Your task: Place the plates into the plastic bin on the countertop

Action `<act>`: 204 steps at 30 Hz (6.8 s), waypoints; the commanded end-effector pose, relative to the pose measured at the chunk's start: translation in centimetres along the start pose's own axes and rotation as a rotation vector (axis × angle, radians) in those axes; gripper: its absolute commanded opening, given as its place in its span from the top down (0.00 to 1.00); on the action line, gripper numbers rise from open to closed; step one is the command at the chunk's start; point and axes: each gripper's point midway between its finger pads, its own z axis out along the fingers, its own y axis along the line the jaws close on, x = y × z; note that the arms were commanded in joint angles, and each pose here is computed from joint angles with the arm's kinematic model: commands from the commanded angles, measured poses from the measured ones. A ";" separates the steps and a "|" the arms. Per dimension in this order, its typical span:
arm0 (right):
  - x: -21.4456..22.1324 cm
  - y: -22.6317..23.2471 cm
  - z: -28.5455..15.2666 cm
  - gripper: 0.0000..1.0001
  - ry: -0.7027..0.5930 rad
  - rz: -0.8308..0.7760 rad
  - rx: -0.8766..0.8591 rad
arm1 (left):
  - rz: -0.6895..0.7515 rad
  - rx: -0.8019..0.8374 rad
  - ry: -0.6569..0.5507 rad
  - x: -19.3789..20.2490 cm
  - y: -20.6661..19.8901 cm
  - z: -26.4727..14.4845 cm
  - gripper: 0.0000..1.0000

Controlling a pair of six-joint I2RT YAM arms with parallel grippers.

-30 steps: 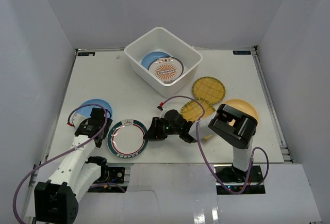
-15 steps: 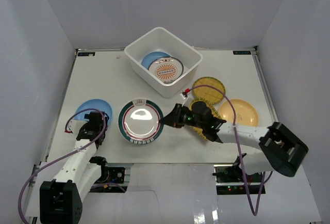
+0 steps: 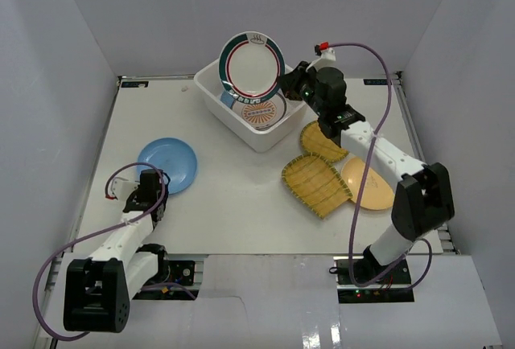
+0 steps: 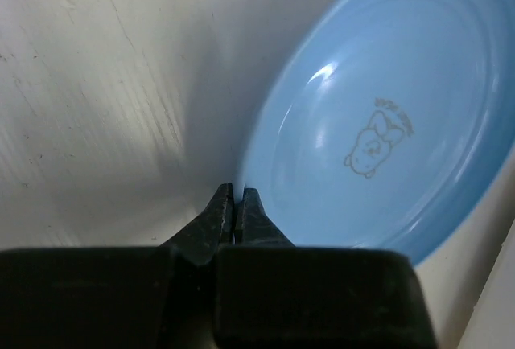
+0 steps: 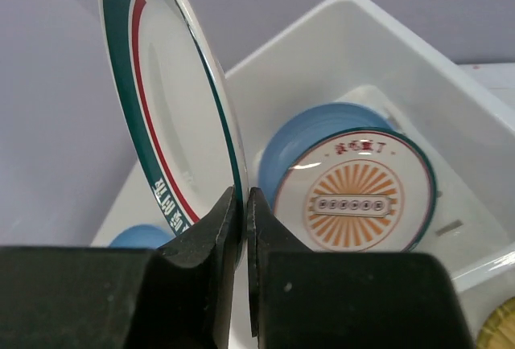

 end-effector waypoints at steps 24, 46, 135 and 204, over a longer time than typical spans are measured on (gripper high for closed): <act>0.0 -5.7 3.4 0.41 0.166 -0.167 0.197 | 0.483 0.930 0.251 0.0 -31.5 -18.0 1.00; 7.8 -27.2 -17.7 0.43 0.188 0.194 0.510 | 0.869 0.775 0.331 11.5 -41.2 -9.4 0.24; -6.1 -5.6 0.6 0.34 0.086 -0.104 0.114 | 0.606 0.967 0.323 6.7 -41.7 -14.8 1.00; -8.2 -2.6 3.3 0.92 0.023 -0.114 0.174 | 0.948 0.986 0.101 3.1 -14.2 -22.0 0.02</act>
